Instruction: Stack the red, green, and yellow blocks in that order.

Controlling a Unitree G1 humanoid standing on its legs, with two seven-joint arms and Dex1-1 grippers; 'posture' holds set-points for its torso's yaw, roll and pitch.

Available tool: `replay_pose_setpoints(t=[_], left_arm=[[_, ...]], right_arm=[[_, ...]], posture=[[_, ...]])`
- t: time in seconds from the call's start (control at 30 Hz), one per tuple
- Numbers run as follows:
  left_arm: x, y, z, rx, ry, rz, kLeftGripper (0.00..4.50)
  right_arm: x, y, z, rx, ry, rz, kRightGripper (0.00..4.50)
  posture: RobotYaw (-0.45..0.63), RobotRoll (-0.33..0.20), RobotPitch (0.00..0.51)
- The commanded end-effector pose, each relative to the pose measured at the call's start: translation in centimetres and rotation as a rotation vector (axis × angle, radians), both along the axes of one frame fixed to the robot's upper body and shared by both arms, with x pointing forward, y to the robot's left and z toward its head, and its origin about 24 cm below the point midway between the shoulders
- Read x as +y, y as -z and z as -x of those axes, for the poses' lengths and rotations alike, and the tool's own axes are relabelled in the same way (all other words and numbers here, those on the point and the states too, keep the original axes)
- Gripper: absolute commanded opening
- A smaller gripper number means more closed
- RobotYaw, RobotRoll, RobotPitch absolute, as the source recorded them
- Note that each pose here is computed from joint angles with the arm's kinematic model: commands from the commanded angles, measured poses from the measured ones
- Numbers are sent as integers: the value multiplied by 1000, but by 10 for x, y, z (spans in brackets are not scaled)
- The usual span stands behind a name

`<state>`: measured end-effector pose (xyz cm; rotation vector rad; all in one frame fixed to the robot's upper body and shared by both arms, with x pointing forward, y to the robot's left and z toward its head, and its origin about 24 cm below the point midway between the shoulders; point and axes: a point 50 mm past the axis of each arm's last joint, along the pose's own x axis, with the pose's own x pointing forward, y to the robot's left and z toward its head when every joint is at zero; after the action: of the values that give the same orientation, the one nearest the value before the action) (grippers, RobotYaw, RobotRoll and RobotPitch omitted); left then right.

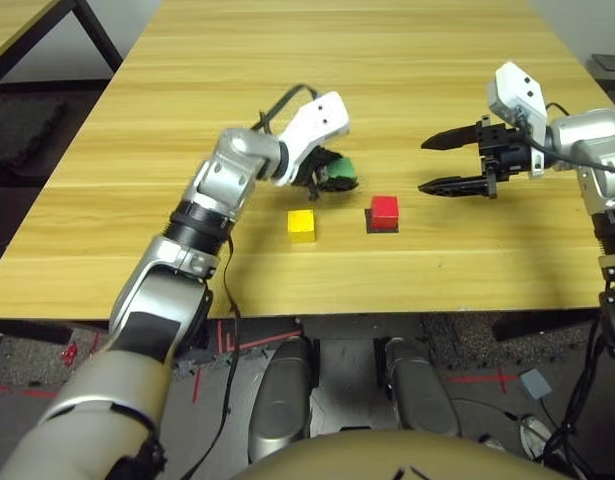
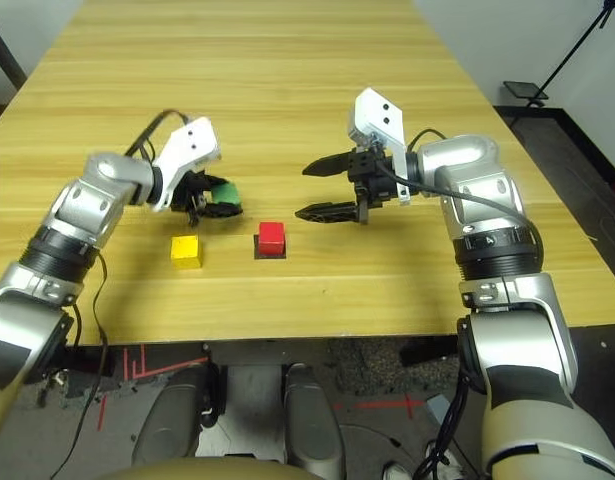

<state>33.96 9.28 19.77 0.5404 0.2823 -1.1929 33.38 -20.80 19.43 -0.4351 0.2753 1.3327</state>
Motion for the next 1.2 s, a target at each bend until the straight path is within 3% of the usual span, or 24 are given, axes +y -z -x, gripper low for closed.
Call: replay_pose_setpoints(t=[0.03,0.3,0.63,1.2], left_arm=[[-16,-10,12,19,58,11,2115],[-38,9,16,79,101,33,2115],[-41,36,10,122,134,1,2115],[-44,40,4,112,159,10,2115]], right_arm=[[-10,10,2,14,-7,34,4500],[-11,12,3,6,-9,31,4500],[-8,12,11,7,6,9,4500],[-10,16,21,23,57,-11,4500]], posture=[[318,-26,112],[280,-23,114],[228,-20,119],[194,-14,133]])
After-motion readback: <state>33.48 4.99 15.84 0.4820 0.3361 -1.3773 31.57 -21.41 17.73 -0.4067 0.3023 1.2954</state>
